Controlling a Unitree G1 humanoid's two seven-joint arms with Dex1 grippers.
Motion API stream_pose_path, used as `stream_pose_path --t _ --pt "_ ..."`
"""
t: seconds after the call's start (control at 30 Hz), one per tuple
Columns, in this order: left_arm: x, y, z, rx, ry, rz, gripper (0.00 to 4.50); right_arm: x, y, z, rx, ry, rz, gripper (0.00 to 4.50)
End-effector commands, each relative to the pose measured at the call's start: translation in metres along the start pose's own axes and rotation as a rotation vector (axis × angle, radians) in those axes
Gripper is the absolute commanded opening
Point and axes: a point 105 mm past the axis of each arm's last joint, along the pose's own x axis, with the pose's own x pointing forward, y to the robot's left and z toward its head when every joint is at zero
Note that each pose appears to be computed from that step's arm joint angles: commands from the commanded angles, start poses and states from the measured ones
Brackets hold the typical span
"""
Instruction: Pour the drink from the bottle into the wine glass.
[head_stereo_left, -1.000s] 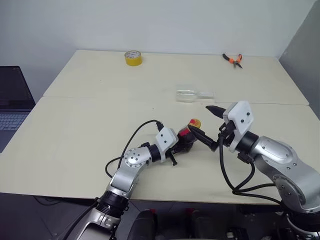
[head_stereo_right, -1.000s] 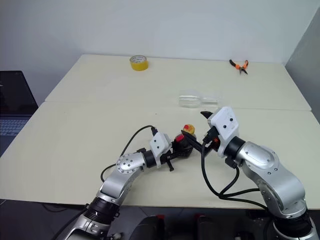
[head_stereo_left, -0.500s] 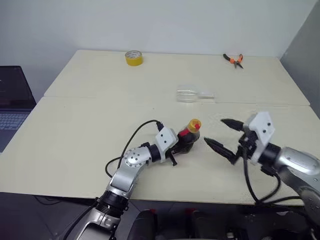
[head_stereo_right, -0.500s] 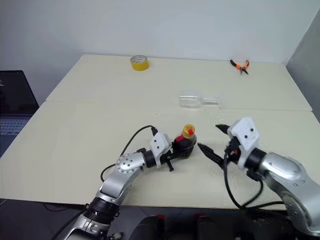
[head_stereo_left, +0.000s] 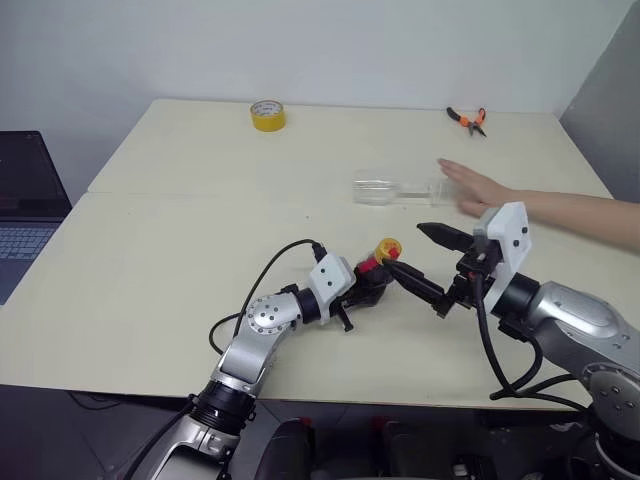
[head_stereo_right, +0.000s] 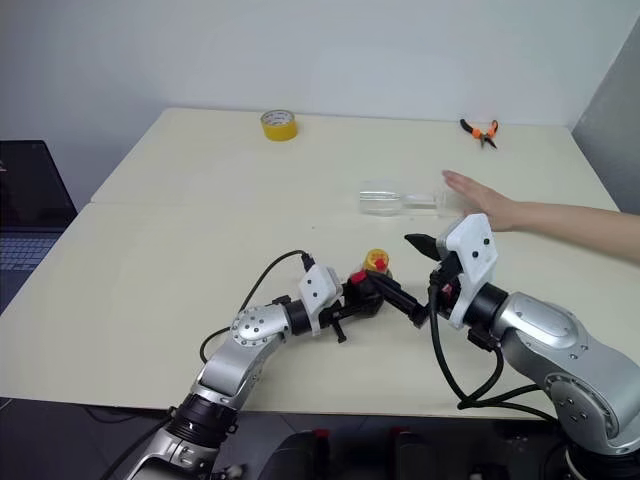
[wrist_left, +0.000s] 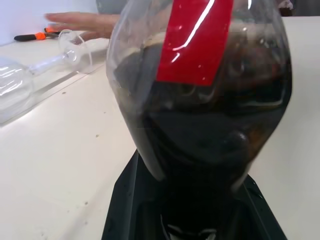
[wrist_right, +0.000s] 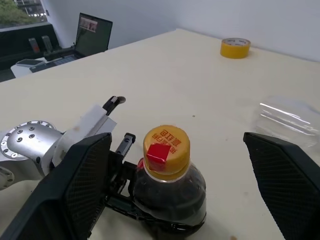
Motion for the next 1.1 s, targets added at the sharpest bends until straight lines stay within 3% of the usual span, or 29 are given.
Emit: stream_pose_path --t 0.03,0.6,0.7,0.93,0.97,1.1 --pt "0.003 0.000 0.023 0.050 -0.084 -0.006 0.67 0.004 -0.002 0.005 -0.035 -0.019 -0.021 4.50" --pt "0.003 -0.001 0.024 0.053 -0.086 -0.007 0.67 0.012 -0.007 -0.001 -0.025 -0.028 -0.053 4.50" --pt "0.003 -0.001 0.024 0.052 -0.086 -0.007 0.67 0.012 -0.008 -0.001 -0.023 -0.031 -0.057 3.86" --pt "0.004 -0.001 0.025 0.055 -0.088 -0.008 0.66 0.012 -0.005 0.003 0.012 -0.061 -0.037 1.40" --pt "0.004 -0.001 0.025 0.055 -0.089 -0.008 0.66 0.012 -0.004 0.004 0.020 -0.068 -0.031 1.22" --pt "0.004 0.000 0.025 0.056 -0.089 -0.007 0.66 0.012 0.000 0.010 0.080 -0.117 -0.003 1.22"
